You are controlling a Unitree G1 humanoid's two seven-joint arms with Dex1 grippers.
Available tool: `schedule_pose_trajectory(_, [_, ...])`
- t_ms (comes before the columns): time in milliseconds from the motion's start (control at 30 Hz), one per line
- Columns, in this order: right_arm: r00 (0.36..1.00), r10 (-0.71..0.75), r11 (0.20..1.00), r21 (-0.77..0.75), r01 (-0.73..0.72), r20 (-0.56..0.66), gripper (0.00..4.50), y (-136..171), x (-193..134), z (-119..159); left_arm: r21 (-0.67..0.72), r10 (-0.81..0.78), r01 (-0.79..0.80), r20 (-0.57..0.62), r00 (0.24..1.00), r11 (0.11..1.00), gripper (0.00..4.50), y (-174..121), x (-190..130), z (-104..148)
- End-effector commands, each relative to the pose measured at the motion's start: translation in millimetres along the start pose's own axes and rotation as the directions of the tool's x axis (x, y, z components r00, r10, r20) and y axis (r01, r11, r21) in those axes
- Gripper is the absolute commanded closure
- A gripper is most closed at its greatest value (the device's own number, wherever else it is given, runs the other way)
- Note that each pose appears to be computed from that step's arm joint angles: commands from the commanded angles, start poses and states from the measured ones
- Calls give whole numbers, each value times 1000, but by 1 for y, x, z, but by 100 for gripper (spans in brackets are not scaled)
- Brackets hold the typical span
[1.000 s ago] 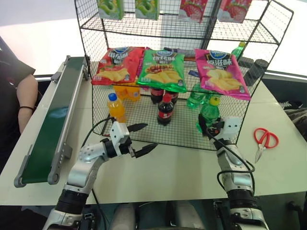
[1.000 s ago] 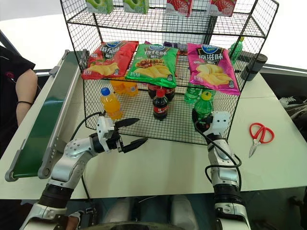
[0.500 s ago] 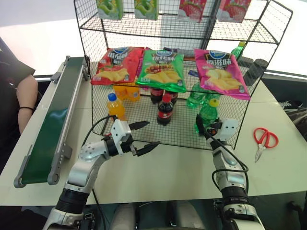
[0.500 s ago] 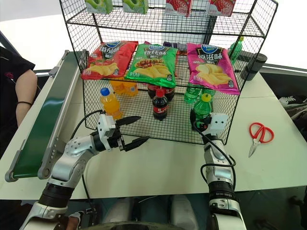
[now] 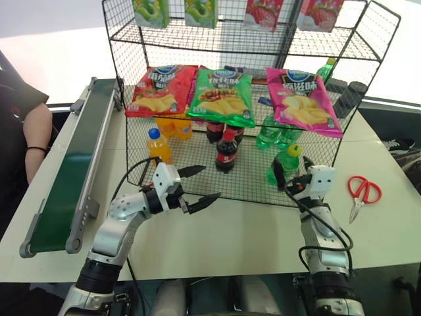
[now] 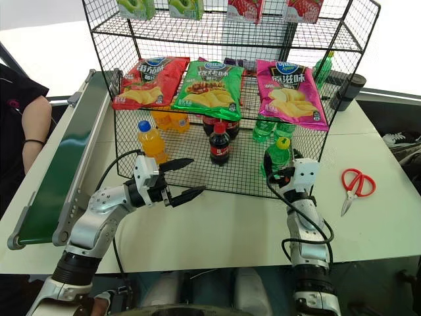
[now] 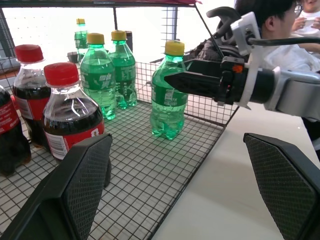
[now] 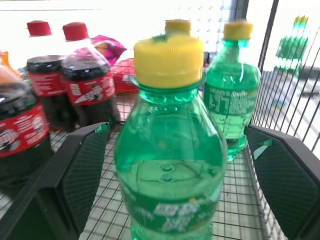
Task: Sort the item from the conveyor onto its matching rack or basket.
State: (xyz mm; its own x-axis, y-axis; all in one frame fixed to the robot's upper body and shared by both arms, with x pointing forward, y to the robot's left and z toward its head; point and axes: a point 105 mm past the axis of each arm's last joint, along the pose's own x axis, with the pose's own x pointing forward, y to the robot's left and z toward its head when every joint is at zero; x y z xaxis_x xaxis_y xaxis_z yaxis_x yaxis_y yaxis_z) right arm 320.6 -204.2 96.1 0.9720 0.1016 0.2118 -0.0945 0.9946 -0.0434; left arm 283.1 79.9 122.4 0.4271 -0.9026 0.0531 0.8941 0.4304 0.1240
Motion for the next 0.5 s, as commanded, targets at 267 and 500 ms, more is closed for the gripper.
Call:
schedule_pose_trajectory(267, [976, 214, 972, -111, -208, 44, 2, 20, -20, 44, 36, 1, -1, 6, 1000, 999, 0, 4, -2, 7])
schedule_pose_trajectory(500, [919, 386, 913, -106, -393, -83, 2, 20, -59, 51, 63, 82, -74, -135, 987, 995, 0, 19, -39, -13])
